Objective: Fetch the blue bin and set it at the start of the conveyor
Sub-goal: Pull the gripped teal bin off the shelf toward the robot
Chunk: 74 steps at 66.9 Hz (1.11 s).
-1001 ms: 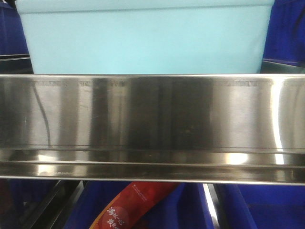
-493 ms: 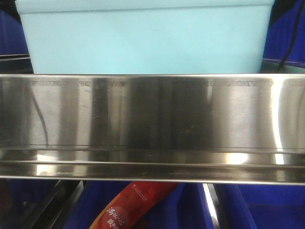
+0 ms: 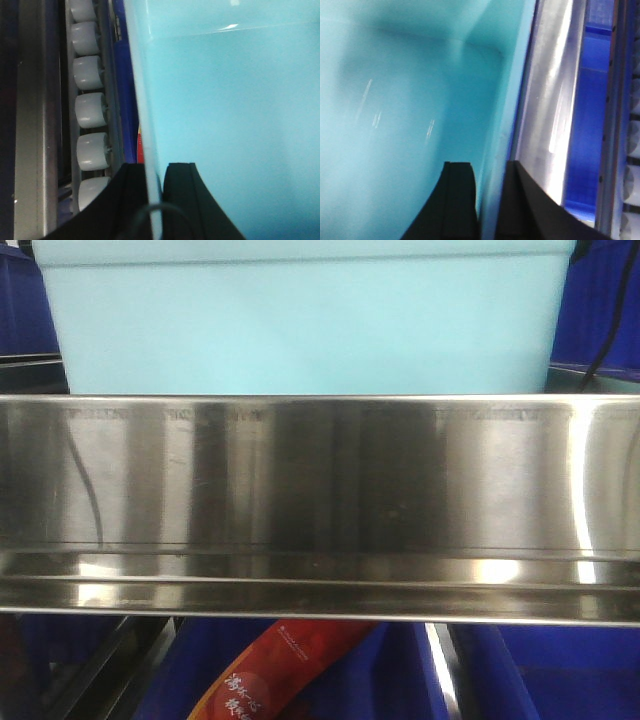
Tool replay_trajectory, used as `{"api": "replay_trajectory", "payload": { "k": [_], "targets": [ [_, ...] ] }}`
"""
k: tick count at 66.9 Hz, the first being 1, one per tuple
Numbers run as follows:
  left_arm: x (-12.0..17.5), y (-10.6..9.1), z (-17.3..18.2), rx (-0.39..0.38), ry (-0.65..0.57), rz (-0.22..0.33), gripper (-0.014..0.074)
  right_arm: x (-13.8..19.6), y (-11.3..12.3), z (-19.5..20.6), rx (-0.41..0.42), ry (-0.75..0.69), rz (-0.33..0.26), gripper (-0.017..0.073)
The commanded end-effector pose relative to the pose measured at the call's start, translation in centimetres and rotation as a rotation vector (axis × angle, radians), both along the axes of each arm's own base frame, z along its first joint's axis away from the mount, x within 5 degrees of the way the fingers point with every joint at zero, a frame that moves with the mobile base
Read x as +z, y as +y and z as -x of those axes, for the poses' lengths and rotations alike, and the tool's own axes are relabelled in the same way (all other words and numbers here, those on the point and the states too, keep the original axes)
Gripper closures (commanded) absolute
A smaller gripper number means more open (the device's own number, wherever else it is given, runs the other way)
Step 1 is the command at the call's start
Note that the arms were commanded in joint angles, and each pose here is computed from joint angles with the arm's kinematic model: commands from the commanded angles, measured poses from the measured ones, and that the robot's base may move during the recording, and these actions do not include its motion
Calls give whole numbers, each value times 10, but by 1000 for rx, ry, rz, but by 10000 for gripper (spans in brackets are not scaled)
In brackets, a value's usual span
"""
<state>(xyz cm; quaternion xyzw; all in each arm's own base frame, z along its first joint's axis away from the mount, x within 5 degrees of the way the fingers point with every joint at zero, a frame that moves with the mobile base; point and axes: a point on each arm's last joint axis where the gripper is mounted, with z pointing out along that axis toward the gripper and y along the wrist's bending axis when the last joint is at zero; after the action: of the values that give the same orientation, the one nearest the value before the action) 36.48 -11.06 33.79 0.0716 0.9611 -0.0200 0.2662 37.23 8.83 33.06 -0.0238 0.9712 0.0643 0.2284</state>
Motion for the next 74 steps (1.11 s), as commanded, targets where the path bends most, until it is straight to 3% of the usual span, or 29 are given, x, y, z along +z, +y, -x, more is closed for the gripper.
{"api": "replay_trajectory", "payload": {
  "k": [1, 39, 53, 74],
  "targets": [
    [19, 3, 8, -3, -55, 8, 704, 22, -3, 10, 17, -67, 10, 712],
    [136, 34, 103, -7, -438, 133, 704, 139, -25, 104, 10, -462, -69, 712],
    [140, 34, 109, -11, -452, 159, 704, 151, -27, 114, 8, -536, -86, 712],
    [140, 34, 109, -11, -451, 161, 704, 151, -27, 114, 8, -536, -86, 712]
  ]
}}
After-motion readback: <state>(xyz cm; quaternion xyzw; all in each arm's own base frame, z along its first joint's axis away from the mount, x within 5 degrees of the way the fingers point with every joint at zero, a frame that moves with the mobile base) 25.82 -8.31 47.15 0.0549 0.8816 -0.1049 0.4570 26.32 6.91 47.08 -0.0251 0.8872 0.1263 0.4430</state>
